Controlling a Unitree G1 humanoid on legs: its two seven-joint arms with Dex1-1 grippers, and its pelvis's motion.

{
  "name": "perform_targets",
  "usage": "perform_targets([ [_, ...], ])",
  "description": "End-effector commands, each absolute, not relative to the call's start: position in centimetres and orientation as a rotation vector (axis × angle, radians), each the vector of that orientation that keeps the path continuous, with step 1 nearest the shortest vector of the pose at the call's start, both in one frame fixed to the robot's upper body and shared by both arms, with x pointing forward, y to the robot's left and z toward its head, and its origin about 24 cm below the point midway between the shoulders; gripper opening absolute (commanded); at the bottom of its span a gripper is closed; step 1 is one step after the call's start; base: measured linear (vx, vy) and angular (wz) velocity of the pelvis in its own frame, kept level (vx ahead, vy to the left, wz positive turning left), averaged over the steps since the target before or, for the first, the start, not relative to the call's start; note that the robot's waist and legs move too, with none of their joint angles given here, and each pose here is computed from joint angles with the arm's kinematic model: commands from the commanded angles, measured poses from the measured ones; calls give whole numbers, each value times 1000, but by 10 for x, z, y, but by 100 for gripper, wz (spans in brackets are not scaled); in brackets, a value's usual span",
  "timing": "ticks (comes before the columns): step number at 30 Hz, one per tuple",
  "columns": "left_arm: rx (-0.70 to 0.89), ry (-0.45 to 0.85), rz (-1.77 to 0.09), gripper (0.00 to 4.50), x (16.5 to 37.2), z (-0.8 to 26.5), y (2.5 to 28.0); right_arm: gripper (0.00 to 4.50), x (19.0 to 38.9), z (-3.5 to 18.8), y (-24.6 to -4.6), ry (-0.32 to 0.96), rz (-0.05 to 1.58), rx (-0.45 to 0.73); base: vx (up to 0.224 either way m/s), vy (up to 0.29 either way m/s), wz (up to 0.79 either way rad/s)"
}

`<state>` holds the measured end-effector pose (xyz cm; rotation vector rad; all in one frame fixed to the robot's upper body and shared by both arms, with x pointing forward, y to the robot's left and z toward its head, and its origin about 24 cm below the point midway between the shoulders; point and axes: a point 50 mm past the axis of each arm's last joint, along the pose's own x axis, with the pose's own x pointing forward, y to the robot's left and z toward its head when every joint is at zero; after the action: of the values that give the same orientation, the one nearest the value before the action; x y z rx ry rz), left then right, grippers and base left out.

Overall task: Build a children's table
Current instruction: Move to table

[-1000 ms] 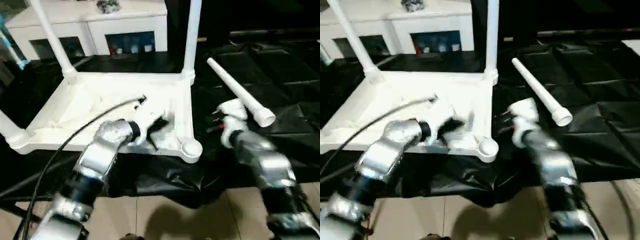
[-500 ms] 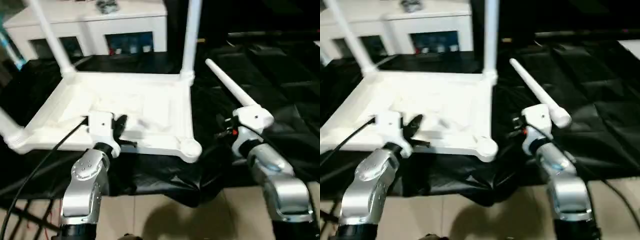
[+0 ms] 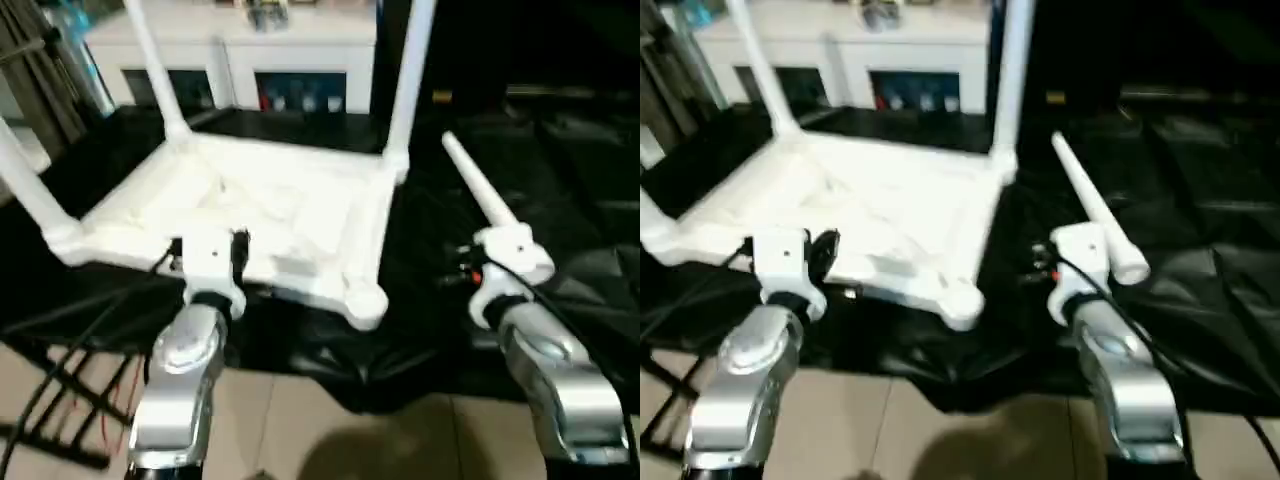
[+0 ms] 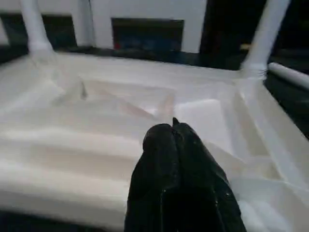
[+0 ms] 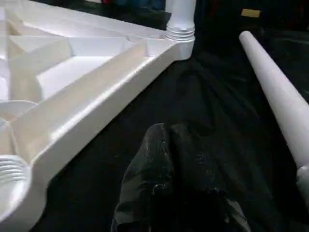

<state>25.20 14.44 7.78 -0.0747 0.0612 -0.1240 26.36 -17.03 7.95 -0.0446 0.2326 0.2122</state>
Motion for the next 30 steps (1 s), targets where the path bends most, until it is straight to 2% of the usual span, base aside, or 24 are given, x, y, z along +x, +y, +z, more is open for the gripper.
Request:
perform_targets([
  [1, -94, 39, -117, 0, 247, 82, 146, 18, 264, 84, -167, 229, 224, -17, -5, -54, 6],
  [11, -137, 64, -13, 0, 221, 75, 148, 18, 277, 86, -155, 230, 350, -76, 34, -10, -30],
  [21, -81, 67, -21, 0, 208, 76, 145, 18, 275, 79, -151, 249, 389, -61, 185, 72, 6],
  [26, -83, 63, -113, 0, 215, 75, 137, 18, 279, 73, -168, 256, 251, -50, 181, 0, -6],
  [27, -154, 56, -165, 20, 214, 74, 134, 34, 280, 73, -175, 273, 203, -17, 181, -85, 14],
  [28, -192, 45, -201, 20, 213, 74, 133, 34, 280, 73, -180, 292, 175, -2, 188, -62, 20],
  [29, -195, 38, -216, 41, 213, 74, 131, 52, 280, 72, -185, 307, 168, -4, 188, -62, 20],
  [30, -184, 41, -233, 41, 214, 74, 131, 52, 279, 71, -187, 332, 171, -29, 187, 7, 11],
])
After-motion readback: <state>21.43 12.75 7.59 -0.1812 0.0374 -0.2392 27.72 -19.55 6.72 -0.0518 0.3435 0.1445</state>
